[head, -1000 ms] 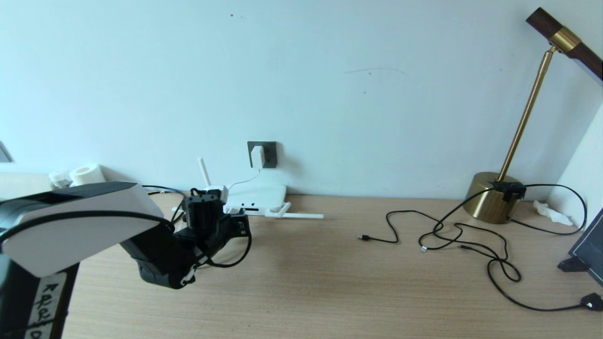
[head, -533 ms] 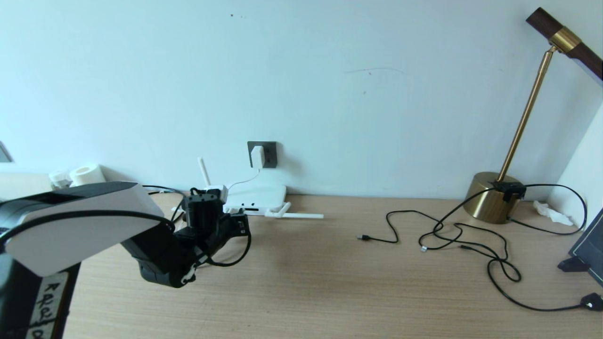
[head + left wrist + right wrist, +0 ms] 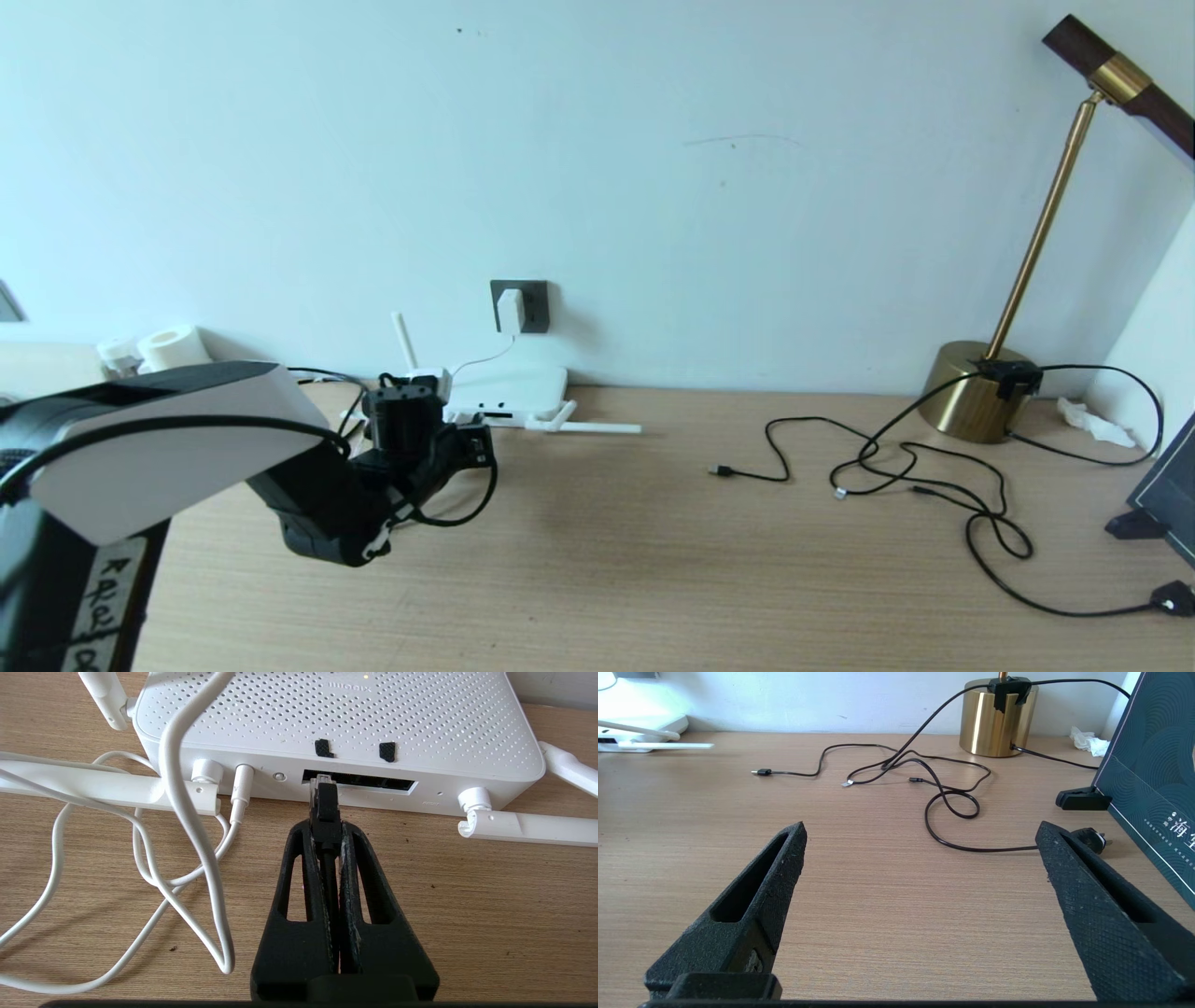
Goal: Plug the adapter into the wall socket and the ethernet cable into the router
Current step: Align cable and router interface
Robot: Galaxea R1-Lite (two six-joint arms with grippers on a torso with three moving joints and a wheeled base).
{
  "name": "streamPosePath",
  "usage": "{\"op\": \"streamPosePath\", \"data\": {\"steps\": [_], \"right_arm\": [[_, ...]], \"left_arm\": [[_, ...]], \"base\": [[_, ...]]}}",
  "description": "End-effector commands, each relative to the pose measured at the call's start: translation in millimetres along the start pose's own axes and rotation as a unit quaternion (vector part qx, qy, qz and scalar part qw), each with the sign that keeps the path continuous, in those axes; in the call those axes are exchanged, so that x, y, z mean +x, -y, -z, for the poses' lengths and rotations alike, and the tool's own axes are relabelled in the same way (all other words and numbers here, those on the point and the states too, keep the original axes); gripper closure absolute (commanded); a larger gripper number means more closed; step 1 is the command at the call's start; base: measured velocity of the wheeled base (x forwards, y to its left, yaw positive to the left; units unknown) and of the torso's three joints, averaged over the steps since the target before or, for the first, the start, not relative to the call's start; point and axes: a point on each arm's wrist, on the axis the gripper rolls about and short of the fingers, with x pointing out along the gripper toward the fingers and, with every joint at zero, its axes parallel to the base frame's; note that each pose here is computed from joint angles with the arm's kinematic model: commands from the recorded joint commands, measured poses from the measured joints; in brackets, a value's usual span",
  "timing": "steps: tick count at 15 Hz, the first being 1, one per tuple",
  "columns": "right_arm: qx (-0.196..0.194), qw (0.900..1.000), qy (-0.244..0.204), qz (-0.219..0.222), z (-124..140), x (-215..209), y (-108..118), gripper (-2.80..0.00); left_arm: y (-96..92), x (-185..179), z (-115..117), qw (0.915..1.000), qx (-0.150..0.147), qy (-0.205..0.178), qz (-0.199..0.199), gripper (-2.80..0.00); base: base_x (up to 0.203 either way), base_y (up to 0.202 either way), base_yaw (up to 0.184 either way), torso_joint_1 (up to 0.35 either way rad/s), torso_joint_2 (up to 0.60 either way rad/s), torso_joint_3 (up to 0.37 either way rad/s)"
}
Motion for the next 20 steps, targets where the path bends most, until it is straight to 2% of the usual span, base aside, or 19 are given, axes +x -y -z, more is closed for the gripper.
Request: {"op": "streamPosePath", "data": {"steps": [1, 20], "right_arm": [[0.0, 1.0, -0.005, 0.0, 2.9, 0.7, 0.1, -2.8], [0.0, 1.0, -0.005, 0.0, 2.9, 0.7, 0.1, -2.8]], "left_arm": [[0.3, 1.3, -0.5, 1.0, -0.001, 0.004, 0.0, 0.0], [-2.9, 9.1, -5.5, 1.0, -0.004, 0.008, 0.001, 0.0]], "base": [[0.0, 0.0, 0.0, 0.0, 0.0, 0.0], [0.0, 0.0, 0.0, 0.0, 0.0, 0.0]]}}
